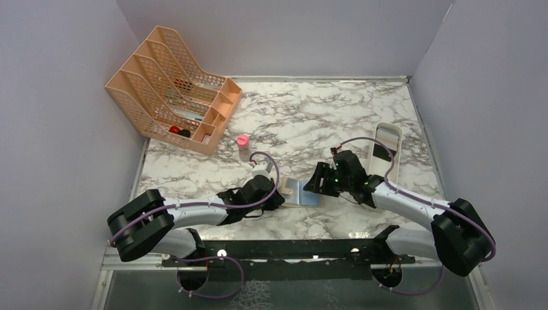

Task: Put the credit cards into the card holder
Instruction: Open the card holder at the center of the board.

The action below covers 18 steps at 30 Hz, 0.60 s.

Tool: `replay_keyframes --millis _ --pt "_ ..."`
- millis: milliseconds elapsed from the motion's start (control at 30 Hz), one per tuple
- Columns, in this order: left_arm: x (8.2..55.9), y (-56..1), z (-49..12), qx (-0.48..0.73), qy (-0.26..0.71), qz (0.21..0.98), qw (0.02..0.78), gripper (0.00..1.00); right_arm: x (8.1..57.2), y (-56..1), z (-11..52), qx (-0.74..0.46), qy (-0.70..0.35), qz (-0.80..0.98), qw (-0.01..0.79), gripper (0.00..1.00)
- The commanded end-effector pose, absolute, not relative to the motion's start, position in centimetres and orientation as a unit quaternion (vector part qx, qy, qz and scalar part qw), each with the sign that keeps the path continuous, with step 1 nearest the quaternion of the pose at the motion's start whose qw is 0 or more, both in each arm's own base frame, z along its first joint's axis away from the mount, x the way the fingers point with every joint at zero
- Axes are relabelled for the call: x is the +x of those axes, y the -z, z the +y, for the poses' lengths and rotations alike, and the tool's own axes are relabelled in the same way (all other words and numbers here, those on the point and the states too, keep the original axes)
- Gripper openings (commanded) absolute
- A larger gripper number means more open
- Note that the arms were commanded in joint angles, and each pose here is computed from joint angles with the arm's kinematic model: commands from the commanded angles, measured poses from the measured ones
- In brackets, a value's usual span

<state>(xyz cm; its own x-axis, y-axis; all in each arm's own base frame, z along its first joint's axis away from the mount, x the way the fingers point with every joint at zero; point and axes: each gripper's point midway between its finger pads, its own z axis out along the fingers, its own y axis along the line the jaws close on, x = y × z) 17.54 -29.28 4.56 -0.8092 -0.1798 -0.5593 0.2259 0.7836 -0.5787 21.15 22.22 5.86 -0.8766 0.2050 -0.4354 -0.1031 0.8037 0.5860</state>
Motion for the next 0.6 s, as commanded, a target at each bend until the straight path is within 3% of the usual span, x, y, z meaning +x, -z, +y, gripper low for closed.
replay_keyframes --millis 0,333,567 --pt "17.7 -4.9 -29.3 0.005 0.334 0.889 0.311 0.0 21.0 -4.6 21.9 0.032 -0.297 0.924 0.241 0.62" --pt "17.4 -4.6 -29.8 0.004 0.341 0.891 0.3 0.0 21.0 -2.9 21.8 0.037 -0.286 0.93 0.228 0.62" --pt "17.2 -4.4 -29.7 0.004 0.342 0.892 0.297 0.0 20.7 -4.3 23.9 0.014 -0.346 0.912 0.219 0.61"
